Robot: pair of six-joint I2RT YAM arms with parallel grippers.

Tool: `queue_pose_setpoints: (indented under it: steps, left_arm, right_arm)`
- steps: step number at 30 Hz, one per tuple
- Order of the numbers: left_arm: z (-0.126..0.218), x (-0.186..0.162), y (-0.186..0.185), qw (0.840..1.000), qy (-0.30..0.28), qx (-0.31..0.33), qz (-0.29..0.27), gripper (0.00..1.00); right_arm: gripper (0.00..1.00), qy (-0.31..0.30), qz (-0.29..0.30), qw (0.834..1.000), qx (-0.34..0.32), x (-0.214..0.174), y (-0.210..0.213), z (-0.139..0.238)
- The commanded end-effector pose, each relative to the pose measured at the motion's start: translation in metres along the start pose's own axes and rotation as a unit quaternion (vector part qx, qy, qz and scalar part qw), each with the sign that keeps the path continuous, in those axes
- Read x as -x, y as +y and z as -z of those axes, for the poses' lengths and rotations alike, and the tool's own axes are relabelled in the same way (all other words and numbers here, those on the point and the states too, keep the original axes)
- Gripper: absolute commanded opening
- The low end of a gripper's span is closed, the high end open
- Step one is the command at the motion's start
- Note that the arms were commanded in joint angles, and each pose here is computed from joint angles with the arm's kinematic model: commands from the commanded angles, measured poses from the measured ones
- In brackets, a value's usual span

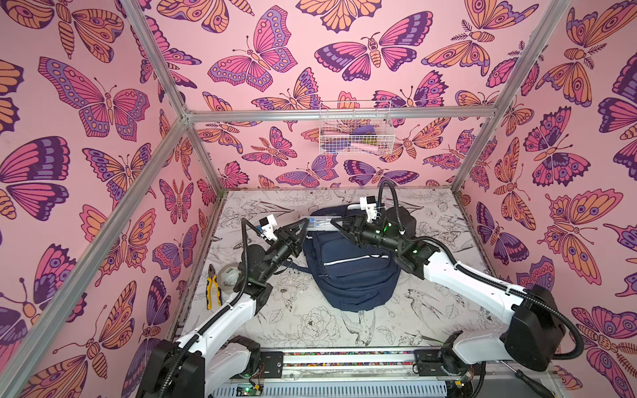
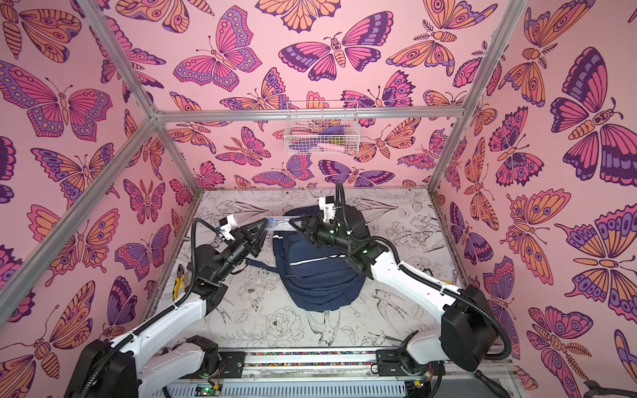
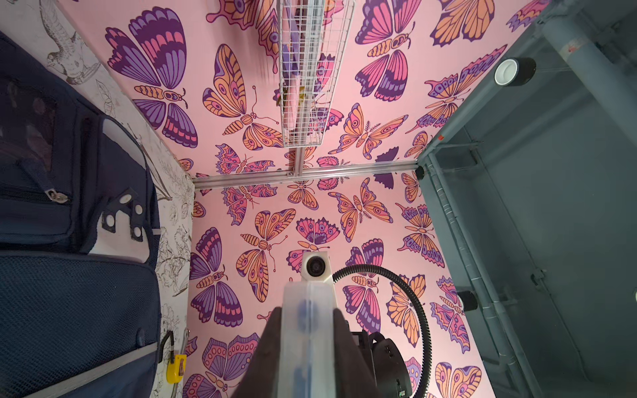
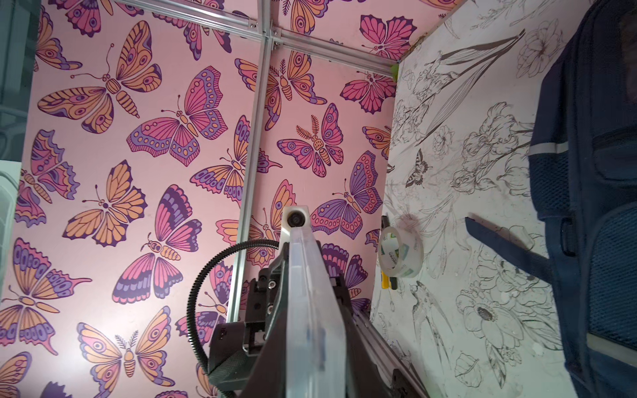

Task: Pack the student bag
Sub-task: 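Hold the compass box above the backpack top with right while left holds the bag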

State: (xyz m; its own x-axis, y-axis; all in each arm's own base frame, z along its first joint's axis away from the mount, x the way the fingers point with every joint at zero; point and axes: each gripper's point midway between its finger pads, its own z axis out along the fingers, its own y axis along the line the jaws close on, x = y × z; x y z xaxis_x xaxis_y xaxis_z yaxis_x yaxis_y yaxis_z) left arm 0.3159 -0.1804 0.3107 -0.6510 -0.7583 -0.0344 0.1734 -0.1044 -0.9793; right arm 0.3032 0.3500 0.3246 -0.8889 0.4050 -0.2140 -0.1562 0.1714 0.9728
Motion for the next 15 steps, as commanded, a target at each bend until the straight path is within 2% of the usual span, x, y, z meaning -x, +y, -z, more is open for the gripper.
queue_pose_setpoints:
  steps: [1, 2, 4, 6, 9, 12, 15]
  left_arm:
    - [0.004, -0.005, -0.01, 1.0, 0.004, -0.024, -0.018, 0.0]
    - [0.004, -0.005, -0.009, 1.0, 0.006, -0.022, -0.016, 0.08]
    - [0.004, -0.008, -0.006, 1.0, 0.013, -0.017, -0.015, 0.38]
    - [0.005, -0.009, -0.001, 1.0, 0.017, -0.004, -0.018, 0.5]
    - [0.006, -0.012, 0.007, 0.999, 0.025, 0.024, -0.031, 0.61]
    - [0.003, -0.017, 0.007, 0.995, 0.053, 0.056, -0.064, 0.62]
    - [0.002, -0.024, 0.003, 0.981, 0.094, 0.113, -0.129, 0.63]
  right_arm:
    - [0.14, -0.001, 0.018, 0.999, 0.031, 0.005, 0.028, 0.004]
    - [0.13, -0.004, 0.021, 0.999, 0.027, 0.006, 0.028, 0.007]
    - [0.1, -0.015, 0.028, 0.999, 0.019, 0.009, 0.026, 0.014]
    - [0.08, -0.027, 0.028, 0.999, 0.01, 0.015, 0.022, 0.022]
    - [0.06, -0.041, 0.026, 0.999, -0.003, 0.022, 0.016, 0.038]
    - [0.05, -0.061, 0.033, 0.996, -0.053, 0.029, -0.001, 0.062]
    - [0.04, -0.08, 0.047, 0.99, -0.11, 0.036, -0.018, 0.092]
